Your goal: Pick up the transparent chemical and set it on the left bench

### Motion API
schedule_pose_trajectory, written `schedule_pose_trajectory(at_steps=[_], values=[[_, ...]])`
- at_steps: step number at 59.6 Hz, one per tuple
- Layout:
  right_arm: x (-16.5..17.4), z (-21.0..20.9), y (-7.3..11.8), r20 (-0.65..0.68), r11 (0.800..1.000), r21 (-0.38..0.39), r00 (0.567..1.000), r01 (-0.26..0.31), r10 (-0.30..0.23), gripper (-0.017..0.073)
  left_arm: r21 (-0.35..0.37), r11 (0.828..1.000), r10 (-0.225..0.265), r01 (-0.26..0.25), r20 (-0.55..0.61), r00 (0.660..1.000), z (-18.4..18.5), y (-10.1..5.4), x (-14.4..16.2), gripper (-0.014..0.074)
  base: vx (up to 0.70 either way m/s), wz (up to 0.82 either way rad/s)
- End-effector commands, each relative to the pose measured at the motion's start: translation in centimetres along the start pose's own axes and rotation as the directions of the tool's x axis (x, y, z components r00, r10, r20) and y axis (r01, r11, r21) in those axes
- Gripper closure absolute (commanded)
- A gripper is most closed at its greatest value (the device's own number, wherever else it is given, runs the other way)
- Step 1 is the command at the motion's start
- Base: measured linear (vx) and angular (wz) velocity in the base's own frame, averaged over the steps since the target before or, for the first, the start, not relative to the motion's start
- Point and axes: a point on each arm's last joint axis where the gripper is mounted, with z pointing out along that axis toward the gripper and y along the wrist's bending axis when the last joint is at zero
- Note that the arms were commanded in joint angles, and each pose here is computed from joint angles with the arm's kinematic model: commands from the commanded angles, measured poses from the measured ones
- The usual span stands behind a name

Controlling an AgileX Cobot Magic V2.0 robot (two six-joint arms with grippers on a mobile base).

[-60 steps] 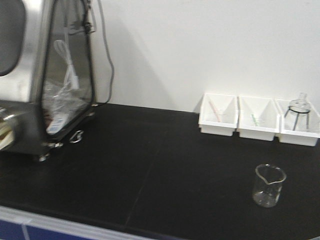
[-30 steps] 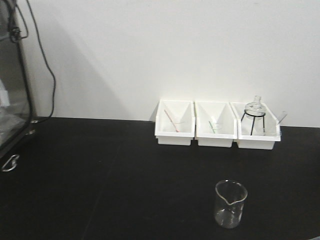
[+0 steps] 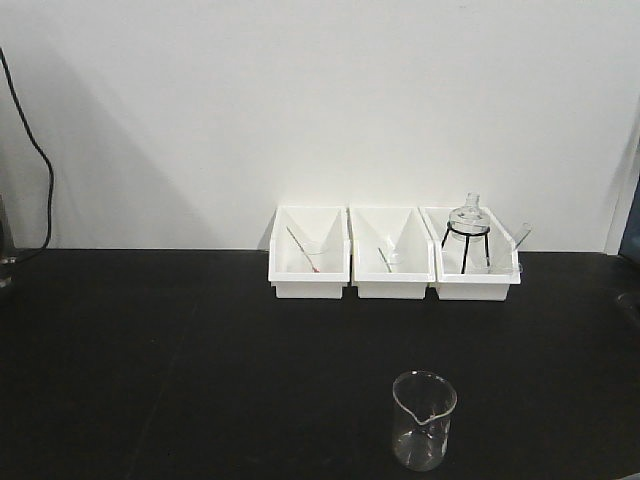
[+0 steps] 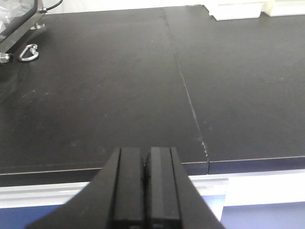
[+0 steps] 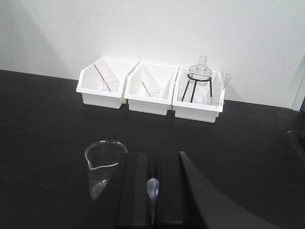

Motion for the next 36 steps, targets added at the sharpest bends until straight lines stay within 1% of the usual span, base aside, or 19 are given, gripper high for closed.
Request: schedule_pose_trajectory(at_steps=[1,23,36], values=[[-1.65,-0.18,0.09,0.101,1.000,-0.015,0.995,0.019,-0.017,0.0564,-0.002,1.000,-0.009,0.009,0.081,0.997,-0.13,0.01,-0.28,0.0597,0.01,-0.03],[-1.65,-0.18,0.09,0.101,1.000,-0.015,0.995,0.019,-0.017,0.0564,-0.002,1.000,-0.009,0.009,0.081,0.997,-0.13,0.01,-0.28,0.0597,0.01,-0.01],[-1.65,-0.18,0.09,0.101,1.000,-0.015,0.995,0.019,-0.017,0.0564,-0.002,1.000,-0.009,0.009,0.081,0.997,-0.13,0.01,-0.28,0.0597,0.06,-0.10]])
